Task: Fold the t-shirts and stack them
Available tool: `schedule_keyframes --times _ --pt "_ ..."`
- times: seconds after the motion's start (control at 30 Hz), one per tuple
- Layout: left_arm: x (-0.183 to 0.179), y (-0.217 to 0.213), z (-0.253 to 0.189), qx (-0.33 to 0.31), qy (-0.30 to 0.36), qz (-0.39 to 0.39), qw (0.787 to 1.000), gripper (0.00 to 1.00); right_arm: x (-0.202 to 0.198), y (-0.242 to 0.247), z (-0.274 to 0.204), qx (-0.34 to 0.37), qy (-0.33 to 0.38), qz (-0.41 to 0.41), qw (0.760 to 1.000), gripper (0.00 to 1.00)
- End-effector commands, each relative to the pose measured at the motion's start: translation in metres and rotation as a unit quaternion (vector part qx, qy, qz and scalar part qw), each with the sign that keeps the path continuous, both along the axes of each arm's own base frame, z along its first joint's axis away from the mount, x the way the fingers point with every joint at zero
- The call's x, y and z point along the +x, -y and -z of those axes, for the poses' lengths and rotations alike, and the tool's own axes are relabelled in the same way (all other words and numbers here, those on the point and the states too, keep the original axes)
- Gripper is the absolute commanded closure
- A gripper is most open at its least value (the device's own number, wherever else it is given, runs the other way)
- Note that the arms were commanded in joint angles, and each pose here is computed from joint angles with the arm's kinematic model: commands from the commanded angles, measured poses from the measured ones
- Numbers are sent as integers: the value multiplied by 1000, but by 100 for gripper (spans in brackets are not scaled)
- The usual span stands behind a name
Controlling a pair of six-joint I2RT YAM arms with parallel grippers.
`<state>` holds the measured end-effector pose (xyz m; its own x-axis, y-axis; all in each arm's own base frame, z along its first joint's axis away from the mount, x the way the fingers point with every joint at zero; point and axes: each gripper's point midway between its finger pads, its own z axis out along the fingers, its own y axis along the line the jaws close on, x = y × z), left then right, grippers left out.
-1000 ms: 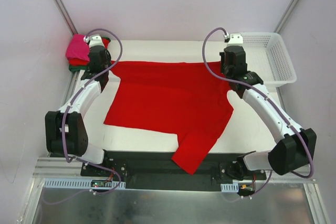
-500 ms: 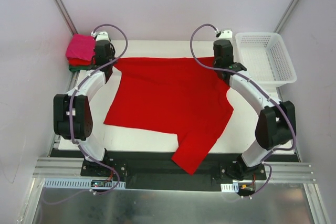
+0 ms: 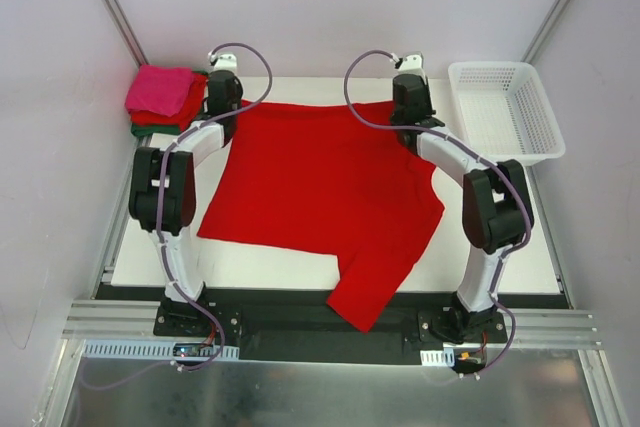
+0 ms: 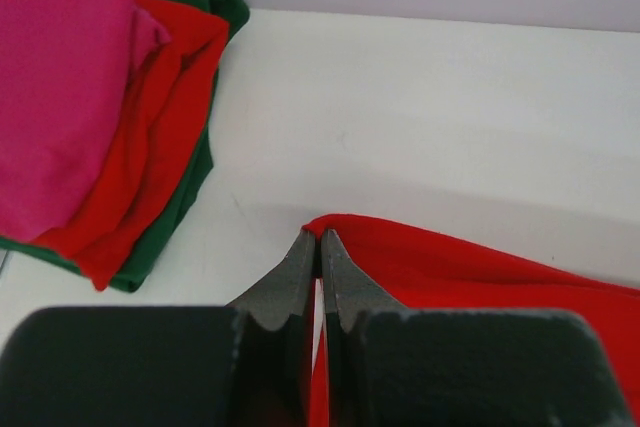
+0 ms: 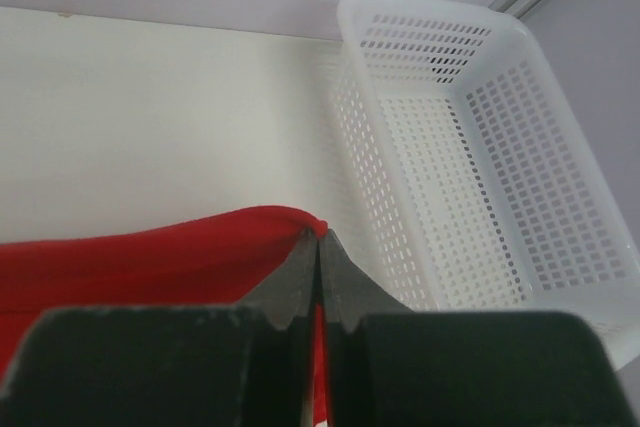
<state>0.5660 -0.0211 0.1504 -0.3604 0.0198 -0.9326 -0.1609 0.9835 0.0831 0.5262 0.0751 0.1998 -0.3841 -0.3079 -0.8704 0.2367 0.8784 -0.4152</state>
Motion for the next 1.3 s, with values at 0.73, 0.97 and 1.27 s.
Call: schedule_keyframes --times 0.73,0.97,1.27 --pt "-37 54 -27 -55 9 -8 998 1 -63 -72 -15 31 -13 -27 999 3" --pt "-117 94 -32 -76 -3 44 996 1 -134 -77 -10 78 -46 -49 995 3" --pt "-171 108 -22 -125 -46 79 988 1 -199 -59 -11 112 -105 -44 987 3"
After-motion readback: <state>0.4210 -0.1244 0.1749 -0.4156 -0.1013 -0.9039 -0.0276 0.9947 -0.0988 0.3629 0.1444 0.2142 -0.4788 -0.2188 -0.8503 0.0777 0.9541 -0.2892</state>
